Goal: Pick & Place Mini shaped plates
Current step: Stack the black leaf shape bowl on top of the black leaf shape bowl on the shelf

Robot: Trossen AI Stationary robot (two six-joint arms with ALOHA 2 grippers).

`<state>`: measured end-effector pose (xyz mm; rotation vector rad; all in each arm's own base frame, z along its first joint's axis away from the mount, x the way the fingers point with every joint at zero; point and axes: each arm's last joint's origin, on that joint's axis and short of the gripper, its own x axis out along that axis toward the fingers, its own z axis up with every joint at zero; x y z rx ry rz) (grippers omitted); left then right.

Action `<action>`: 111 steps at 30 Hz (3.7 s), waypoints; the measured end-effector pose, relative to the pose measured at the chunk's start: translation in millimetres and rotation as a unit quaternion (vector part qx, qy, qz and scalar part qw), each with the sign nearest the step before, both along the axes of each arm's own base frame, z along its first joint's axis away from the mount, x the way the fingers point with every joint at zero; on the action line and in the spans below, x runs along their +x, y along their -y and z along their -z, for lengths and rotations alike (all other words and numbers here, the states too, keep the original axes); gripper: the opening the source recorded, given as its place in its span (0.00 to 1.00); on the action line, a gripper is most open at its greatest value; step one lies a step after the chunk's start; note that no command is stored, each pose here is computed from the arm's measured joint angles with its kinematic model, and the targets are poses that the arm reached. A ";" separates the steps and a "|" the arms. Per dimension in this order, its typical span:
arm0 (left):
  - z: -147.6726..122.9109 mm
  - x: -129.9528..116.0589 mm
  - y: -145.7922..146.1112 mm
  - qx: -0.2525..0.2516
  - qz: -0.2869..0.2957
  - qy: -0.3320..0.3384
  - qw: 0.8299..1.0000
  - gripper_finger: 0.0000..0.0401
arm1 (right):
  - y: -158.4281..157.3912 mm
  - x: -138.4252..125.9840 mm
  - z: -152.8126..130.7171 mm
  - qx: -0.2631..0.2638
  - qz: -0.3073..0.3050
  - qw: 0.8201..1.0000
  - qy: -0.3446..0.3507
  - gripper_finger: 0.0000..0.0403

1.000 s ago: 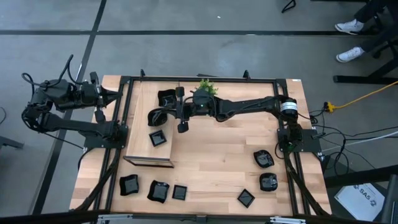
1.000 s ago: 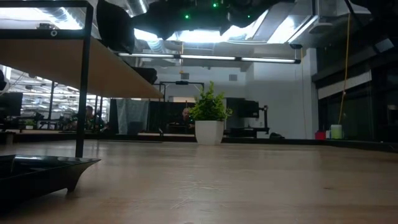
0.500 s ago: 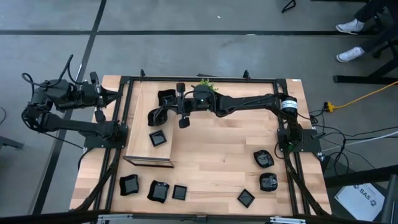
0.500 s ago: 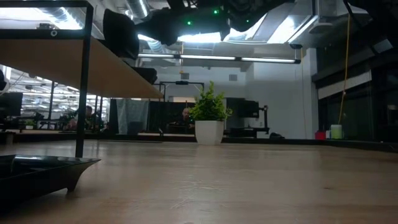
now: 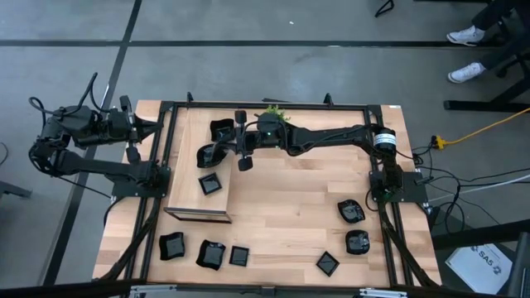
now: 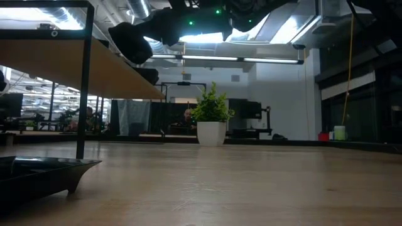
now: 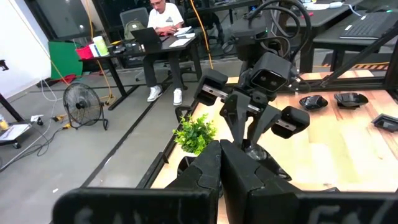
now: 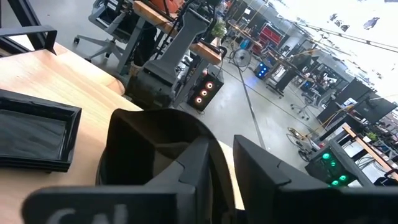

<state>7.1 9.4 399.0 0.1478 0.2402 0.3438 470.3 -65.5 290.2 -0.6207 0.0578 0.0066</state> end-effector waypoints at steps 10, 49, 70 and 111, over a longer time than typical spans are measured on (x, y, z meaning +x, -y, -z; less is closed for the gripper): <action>0.0 0.0 0.0 0.000 0.000 0.000 1.000 0.01 | 0.0 0.1 -3.9 -0.003 0.000 1.000 0.020 0.06; 0.0 -0.1 0.0 0.000 0.000 0.000 1.000 0.01 | 27.9 42.4 -4.9 0.048 -0.020 0.994 -0.096 0.02; 0.0 -0.1 0.0 0.000 0.000 0.000 1.000 0.01 | 24.7 29.8 -53.8 0.076 -0.034 0.984 -0.158 0.32; 0.0 0.0 0.0 0.000 0.000 0.000 1.000 0.01 | -107.4 -49.3 -53.2 0.229 -0.074 0.787 -0.567 0.32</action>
